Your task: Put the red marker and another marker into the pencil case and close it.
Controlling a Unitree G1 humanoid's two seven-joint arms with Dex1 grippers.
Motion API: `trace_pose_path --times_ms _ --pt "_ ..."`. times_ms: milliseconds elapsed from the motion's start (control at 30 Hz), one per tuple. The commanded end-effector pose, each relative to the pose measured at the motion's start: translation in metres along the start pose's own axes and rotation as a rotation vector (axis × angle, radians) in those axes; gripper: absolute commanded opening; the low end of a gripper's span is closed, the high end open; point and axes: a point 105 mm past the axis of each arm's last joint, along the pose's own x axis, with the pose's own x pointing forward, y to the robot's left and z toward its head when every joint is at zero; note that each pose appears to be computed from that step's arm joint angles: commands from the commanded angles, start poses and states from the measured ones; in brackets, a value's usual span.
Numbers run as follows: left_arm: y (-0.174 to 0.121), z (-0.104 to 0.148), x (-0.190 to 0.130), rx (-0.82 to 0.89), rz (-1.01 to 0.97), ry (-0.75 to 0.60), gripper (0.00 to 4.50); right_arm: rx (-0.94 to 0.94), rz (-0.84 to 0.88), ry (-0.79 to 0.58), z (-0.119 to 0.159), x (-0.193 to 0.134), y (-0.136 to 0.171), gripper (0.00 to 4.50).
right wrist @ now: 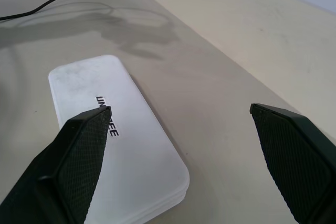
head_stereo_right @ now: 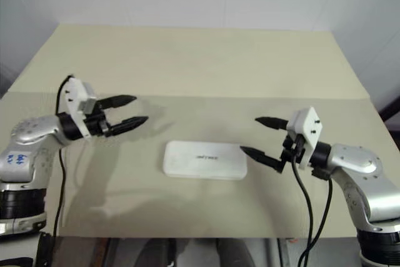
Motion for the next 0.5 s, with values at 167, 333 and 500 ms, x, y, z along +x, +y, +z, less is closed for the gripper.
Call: trace_pose_path --times_ms 167,333,500 --pt "-0.011 0.007 -0.026 0.077 0.016 0.006 4.45 -0.122 -0.07 0.068 0.007 -0.039 -0.028 4.5" --pt "-0.008 0.005 -0.032 0.136 0.038 0.036 4.45 -0.135 0.009 0.123 0.001 -0.048 -0.027 4.5" --pt "-0.011 -0.003 -0.038 0.117 0.01 0.075 4.45 -0.155 -0.006 0.109 0.002 -0.045 -0.035 4.5"
